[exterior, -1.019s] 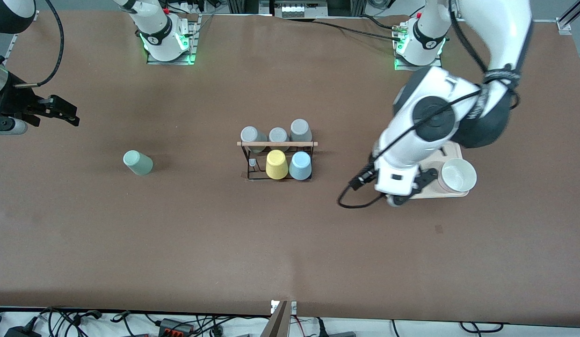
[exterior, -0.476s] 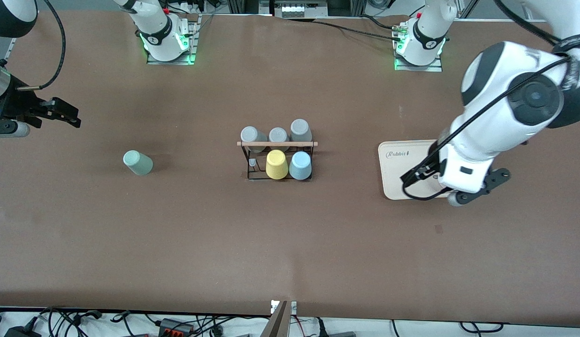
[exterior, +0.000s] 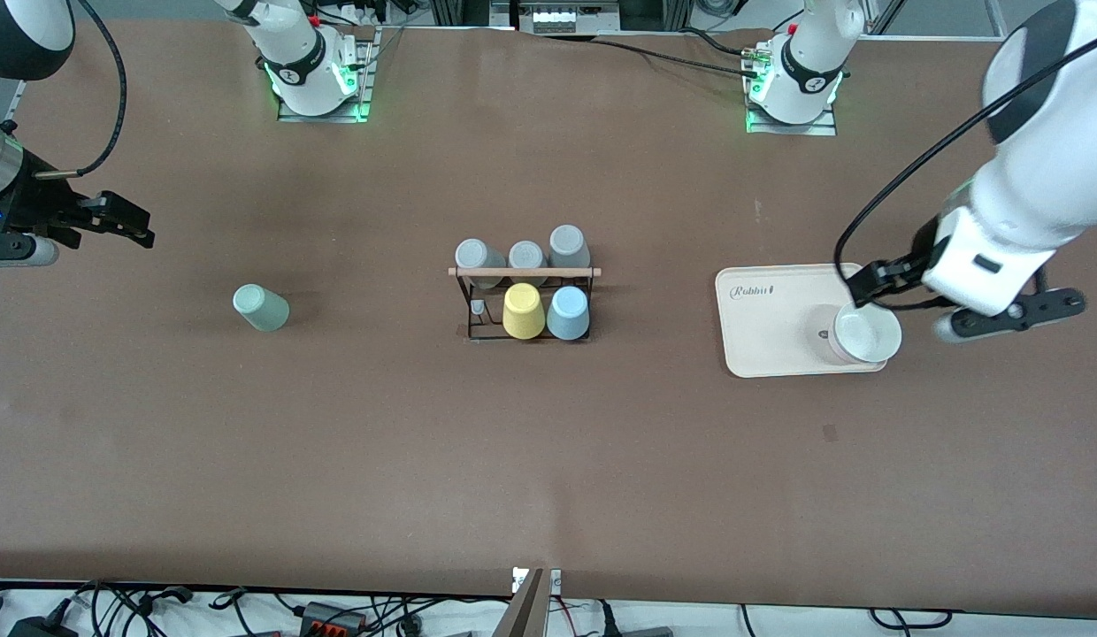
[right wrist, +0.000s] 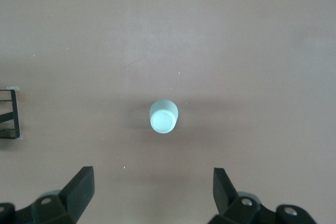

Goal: Hang scattered cups on rack with three cups

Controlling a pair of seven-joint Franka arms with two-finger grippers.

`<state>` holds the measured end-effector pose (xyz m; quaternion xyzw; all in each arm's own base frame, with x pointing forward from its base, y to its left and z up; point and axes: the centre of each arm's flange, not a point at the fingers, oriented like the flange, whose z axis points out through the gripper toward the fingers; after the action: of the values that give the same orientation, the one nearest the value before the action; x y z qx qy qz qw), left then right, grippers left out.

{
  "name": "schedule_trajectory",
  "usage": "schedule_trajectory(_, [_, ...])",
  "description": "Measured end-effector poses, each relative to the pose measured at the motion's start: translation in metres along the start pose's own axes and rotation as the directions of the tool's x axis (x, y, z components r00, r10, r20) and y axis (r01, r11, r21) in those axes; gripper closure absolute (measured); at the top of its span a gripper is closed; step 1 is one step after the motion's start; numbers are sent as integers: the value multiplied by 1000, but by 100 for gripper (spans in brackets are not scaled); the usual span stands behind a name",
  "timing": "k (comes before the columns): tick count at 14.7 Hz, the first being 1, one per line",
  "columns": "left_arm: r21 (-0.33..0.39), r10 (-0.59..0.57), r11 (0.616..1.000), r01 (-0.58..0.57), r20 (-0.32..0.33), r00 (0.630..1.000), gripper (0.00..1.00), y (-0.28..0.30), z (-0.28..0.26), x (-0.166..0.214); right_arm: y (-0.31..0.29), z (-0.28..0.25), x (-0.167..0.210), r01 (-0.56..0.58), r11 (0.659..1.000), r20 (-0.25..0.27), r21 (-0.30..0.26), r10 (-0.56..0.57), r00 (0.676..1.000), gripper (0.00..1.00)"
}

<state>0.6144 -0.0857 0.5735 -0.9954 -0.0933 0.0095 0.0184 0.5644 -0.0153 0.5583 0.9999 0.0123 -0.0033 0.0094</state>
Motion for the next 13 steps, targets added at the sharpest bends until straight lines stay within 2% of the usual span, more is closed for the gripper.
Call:
schedule_trajectory(3, [-18,79,997,-79,1,997,0,-55,-17,-12,-1,0,1,0,1000,-6,8,0,1000,0])
schedule_trajectory(6, [-14,146,989,-146,9,989,0,-87,-27,-27,-2,8,4,-1,1000,6,17,1,1000,0])
schedule_trajectory(9, [-19,201,979,-201,11,979,0,-102,-36,-39,-3,26,11,-2,1000,37,21,1,999,0])
schedule_trajectory(13, [-20,215,976,-215,-2,977,0,-111,-46,-49,-3,65,23,-2,1000,103,25,-1,995,0])
